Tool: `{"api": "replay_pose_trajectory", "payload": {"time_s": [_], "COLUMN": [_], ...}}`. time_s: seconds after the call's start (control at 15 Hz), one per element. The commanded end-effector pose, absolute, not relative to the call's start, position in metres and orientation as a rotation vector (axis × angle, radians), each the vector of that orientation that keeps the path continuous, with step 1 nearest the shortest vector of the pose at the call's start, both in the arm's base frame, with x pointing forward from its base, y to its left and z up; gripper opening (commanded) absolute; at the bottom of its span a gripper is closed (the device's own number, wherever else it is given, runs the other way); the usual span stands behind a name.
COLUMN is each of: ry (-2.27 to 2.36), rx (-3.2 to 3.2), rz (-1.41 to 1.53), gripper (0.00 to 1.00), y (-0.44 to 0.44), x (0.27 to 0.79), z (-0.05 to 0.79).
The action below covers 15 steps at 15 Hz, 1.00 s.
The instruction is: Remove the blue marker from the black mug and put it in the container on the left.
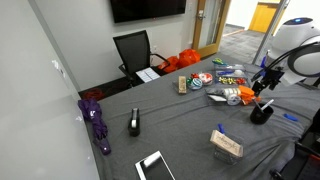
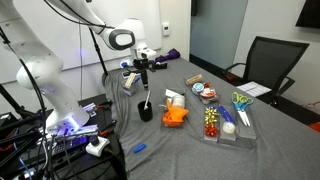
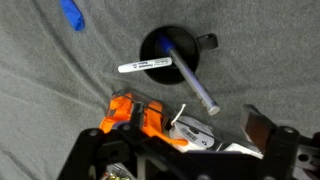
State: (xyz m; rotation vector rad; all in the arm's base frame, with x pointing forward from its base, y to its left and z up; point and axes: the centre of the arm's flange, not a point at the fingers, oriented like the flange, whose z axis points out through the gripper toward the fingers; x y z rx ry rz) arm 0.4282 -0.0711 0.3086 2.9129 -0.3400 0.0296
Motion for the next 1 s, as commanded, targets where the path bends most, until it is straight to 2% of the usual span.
{"api": "replay_pose_trajectory", "payload": {"time_s": [0.0, 0.93], "ry": [-0.316, -0.204], "rx": [2.807, 2.742], "rz": [-0.028, -0.045], "gripper": [1.00, 1.00], "y": [-0.051, -0.027], "x": [0.439, 0.440], "z": [0.300, 0.254]}}
